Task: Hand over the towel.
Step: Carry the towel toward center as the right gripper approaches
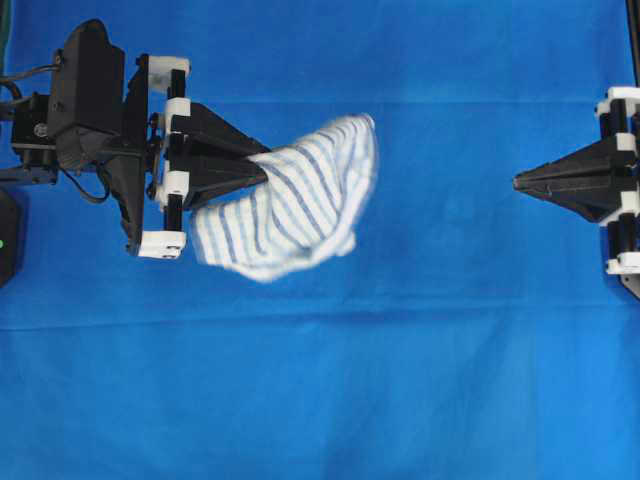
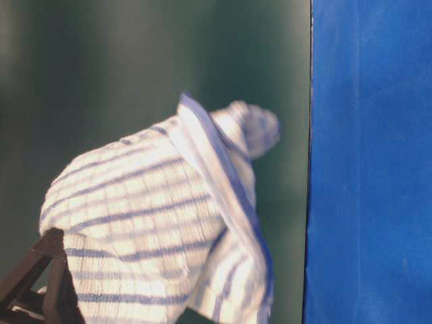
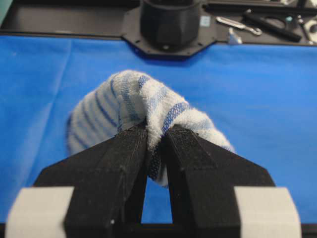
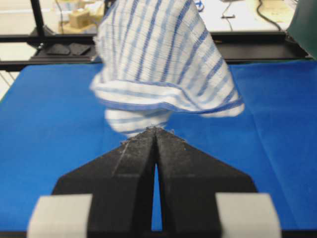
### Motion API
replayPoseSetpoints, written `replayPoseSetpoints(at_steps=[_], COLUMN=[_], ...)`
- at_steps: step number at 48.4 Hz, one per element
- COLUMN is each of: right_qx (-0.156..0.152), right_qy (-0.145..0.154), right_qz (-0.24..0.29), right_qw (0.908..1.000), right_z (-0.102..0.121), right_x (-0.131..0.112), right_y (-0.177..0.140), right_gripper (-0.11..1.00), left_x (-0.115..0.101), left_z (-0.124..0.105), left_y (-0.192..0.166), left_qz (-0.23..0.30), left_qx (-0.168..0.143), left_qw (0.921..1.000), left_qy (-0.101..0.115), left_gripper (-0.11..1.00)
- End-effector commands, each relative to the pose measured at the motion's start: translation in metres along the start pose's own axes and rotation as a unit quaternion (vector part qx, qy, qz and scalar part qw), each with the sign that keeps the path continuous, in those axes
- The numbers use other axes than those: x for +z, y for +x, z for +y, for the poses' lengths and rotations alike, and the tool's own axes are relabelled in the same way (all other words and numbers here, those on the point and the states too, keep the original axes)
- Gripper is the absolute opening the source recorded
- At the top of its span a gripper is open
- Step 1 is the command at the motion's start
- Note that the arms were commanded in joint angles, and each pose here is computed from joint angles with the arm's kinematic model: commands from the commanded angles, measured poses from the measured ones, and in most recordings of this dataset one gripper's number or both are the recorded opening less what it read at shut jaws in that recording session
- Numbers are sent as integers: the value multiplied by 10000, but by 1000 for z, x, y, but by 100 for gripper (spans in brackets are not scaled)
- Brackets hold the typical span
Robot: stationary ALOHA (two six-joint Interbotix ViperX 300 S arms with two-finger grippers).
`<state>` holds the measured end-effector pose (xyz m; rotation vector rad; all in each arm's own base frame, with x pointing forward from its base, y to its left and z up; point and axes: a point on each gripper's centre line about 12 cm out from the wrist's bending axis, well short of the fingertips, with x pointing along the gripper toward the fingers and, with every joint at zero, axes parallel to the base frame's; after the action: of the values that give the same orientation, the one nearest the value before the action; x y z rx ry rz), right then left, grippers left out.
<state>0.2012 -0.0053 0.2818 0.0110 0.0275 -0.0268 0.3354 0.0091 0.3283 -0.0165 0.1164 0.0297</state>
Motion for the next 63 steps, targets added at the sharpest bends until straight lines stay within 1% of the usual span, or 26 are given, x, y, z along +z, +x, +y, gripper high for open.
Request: replayPoseSetpoints(at_steps=[1, 3, 5, 10, 13, 15, 18, 29, 40, 49, 56, 63], right_qx=[-21, -24, -17, -16, -25, -26, -22, -20, 10, 66, 93, 69], right_qy=[61, 114, 159, 311, 357, 372, 372, 408, 419, 479, 522, 528], right_qz=[-146, -231, -292, -399, -369, -346, -293, -269, -268, -57, 114, 251], right_qw=[9999, 9997, 9994, 9987, 9987, 9987, 9989, 9988, 9988, 9988, 9985, 9983], right_z=[-1, -1, -1, -1, -1, -1, -1, -1, 2, 7, 11, 10], right_x=[8, 9, 10, 12, 12, 11, 11, 13, 11, 6, 5, 2], right_y=[3, 4, 6, 12, 19, 23, 30, 61, 120, 176, 207, 229], right_gripper=[1, 2, 8, 37, 55, 64, 73, 74, 74, 74, 74, 74], left_x=[10, 10, 10, 9, 9, 9, 9, 9, 8, 6, 7, 6], left_z=[-1, -1, -1, -1, -1, -1, -1, -1, -1, -1, -1, -1], left_y=[-3, -3, -3, -2, -2, -1, -1, -1, -1, 0, 0, -1], left_qz=[-176, -176, -176, -161, -161, -161, -161, -153, -153, -130, -138, -130], left_qx=[-15, -15, -15, -16, -14, -14, -15, -14, -14, -14, -14, -14], left_qw=[9998, 9998, 9998, 9999, 9999, 9999, 9999, 9999, 9999, 9999, 9999, 9999], left_qy=[-22, -14, -14, -6, -14, -14, -22, -22, -21, -14, -21, -29], left_gripper=[7, 7, 7, 7, 7, 7, 7, 7, 7, 7, 7, 7])
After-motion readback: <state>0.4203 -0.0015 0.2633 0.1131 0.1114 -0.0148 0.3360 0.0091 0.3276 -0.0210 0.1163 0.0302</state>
